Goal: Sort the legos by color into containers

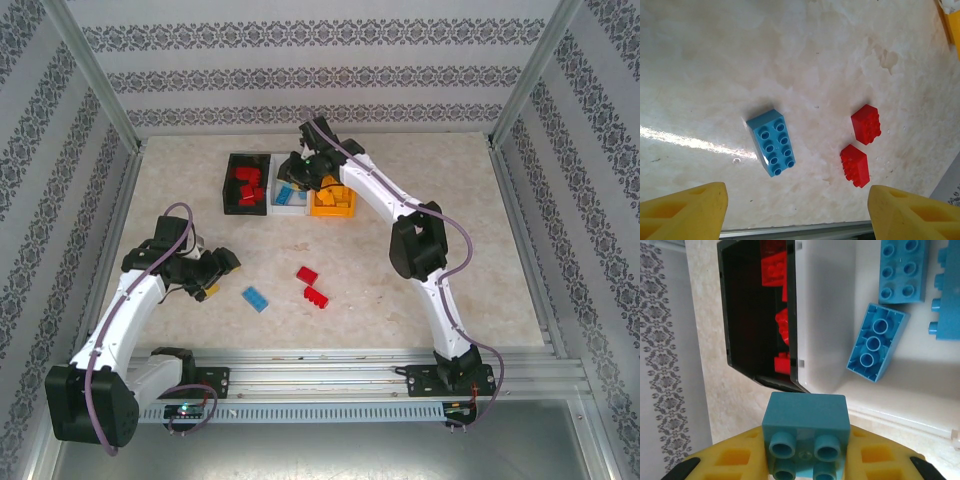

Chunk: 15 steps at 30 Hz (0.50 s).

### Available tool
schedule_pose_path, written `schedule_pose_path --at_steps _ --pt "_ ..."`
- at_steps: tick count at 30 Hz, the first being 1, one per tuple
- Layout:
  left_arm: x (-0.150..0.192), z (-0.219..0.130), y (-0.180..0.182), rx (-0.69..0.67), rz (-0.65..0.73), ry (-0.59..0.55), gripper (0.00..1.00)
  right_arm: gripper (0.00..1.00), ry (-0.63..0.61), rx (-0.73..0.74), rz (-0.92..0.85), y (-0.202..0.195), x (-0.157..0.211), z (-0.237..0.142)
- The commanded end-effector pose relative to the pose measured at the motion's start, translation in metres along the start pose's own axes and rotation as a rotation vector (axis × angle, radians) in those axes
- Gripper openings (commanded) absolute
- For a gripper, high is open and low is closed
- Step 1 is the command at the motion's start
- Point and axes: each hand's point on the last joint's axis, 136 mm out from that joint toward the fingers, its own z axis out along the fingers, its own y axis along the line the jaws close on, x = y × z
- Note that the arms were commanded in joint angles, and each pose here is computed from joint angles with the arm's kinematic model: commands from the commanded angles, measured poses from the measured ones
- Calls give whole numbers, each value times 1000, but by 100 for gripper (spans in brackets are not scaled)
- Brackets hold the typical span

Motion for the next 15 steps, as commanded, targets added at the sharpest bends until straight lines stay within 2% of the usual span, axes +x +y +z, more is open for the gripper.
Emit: schedule_pose_path --at_steps 1,15 --pt "6 3 6 -15 -20 37 75 28 4 -23 22 6 -5 -3" --pt "8 6 8 -16 -26 52 79 29 -15 -20 50 -3 -25 5"
